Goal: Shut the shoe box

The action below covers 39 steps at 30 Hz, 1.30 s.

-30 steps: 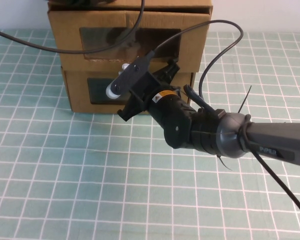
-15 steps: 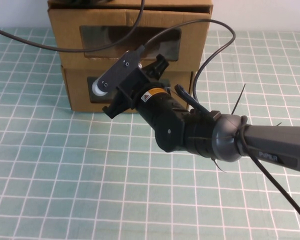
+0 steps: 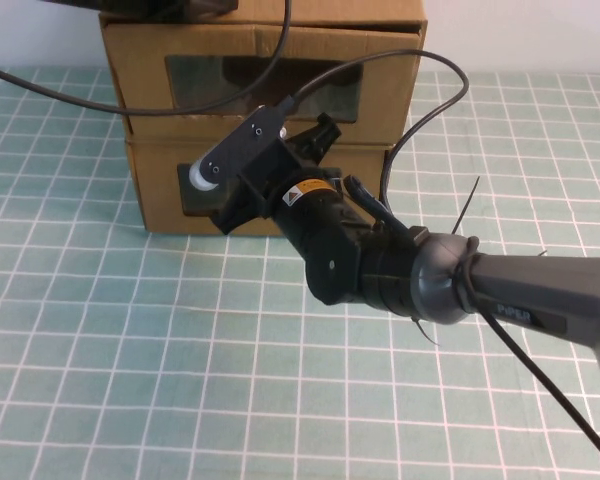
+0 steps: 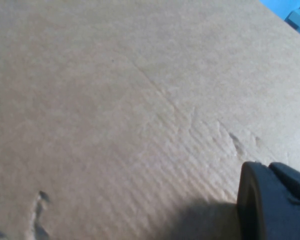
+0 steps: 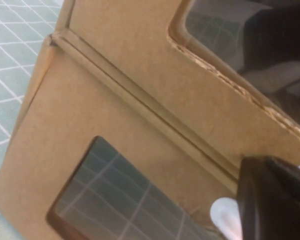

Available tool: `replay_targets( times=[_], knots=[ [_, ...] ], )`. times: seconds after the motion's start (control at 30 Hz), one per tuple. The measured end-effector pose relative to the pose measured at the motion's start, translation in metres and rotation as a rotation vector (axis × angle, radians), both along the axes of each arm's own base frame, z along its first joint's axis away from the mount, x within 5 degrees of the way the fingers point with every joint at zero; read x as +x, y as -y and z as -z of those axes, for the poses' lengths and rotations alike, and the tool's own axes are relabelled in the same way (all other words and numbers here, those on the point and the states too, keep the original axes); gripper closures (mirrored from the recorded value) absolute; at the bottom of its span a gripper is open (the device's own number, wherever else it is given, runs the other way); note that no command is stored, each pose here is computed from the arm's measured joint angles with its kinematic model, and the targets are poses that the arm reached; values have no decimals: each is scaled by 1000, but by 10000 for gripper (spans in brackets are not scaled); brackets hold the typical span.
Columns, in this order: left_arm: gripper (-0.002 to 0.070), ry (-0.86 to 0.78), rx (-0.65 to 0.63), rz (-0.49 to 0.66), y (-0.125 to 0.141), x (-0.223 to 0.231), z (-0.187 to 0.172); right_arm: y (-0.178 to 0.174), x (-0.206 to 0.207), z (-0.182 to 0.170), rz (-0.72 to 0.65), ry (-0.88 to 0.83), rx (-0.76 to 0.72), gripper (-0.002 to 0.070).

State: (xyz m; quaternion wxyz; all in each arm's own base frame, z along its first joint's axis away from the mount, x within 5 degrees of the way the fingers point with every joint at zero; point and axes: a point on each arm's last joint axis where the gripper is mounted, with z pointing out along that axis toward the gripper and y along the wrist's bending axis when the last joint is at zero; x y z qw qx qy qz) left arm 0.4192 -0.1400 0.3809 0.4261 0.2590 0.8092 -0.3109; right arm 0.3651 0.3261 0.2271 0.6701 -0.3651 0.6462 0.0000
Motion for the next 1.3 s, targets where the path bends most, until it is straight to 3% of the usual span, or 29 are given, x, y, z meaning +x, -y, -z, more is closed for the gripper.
replay_targets(
  times=[0.2,0.33,0.57,0.77,1.0,1.3],
  knots=[
    [680,0,0,0,0,0,0,0,0,2,-28,-33,-29,690],
    [680,8,4,6,-1,-4,-5,0,-9,-7,-124,-65,-121,690],
    [680,31,37,53,-4,-27,-27,13,-48,-44,-348,-257,-336,690],
    [680,64,56,126,-8,-64,-61,35,-81,-89,-429,-352,-378,690],
    [680,114,108,179,-21,-129,-108,75,-112,-153,-325,-350,-296,690],
    [680,241,188,34,-51,-218,-157,168,-138,-207,15,-466,-168,690]
  ],
)
